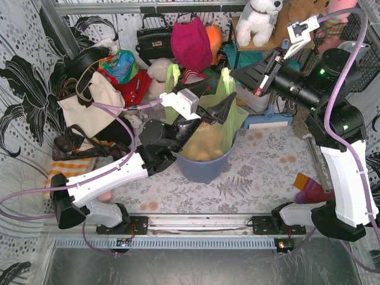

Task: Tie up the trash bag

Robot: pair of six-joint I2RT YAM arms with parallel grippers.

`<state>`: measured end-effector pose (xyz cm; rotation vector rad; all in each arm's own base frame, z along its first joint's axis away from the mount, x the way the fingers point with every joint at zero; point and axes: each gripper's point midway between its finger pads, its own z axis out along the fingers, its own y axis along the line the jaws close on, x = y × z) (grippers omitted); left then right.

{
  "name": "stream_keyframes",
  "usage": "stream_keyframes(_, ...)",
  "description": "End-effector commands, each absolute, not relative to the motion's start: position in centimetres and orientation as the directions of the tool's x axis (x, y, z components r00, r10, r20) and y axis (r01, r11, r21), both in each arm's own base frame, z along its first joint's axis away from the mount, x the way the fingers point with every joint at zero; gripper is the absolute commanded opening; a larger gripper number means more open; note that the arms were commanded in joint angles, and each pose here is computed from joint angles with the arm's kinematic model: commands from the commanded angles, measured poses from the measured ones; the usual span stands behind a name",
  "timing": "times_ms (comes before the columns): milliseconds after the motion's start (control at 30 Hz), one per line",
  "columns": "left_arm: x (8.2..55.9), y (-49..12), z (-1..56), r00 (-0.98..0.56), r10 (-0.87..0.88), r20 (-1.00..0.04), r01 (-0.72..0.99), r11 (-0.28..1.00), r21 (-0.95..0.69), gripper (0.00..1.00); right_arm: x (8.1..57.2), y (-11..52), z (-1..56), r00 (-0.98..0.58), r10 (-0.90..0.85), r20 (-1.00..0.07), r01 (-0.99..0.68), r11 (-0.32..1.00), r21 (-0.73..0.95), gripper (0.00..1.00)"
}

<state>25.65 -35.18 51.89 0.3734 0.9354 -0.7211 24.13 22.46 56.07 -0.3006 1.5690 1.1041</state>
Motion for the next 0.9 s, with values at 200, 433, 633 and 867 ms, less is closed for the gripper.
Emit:
stream_keyframes(200,23.4,-33.5,54.7,0.504,-0.463,-0.729,0.758,0.642,0.117,0.77,22.5,22.4,57.3,-0.297,0.372,-0.88,-0.748,0.482,0.456,0.0)
stream_keyframes(433,22.9,-32.6,56.3,0.475,-0.514,-0.715,0.818,0.557,0.143,0.72,21.9,22.7,57.4,-0.295,0.366,-0.883,-0.772,0.453,0.446,0.0)
stream_keyframes(633,23.5,-34.2,56.5,0.431,-0.482,-0.762,0.862,0.469,0.191,0.67,21.6,23.1,57.5,-0.299,0.361,-0.883,-0.79,0.426,0.441,0.0)
stream_keyframes(867,23.3,-35.6,55.8,0.391,-0.479,-0.786,0.895,0.397,0.204,0.59,21.5,22.9,57.6,-0.294,0.362,-0.885,-0.787,0.433,0.439,0.0)
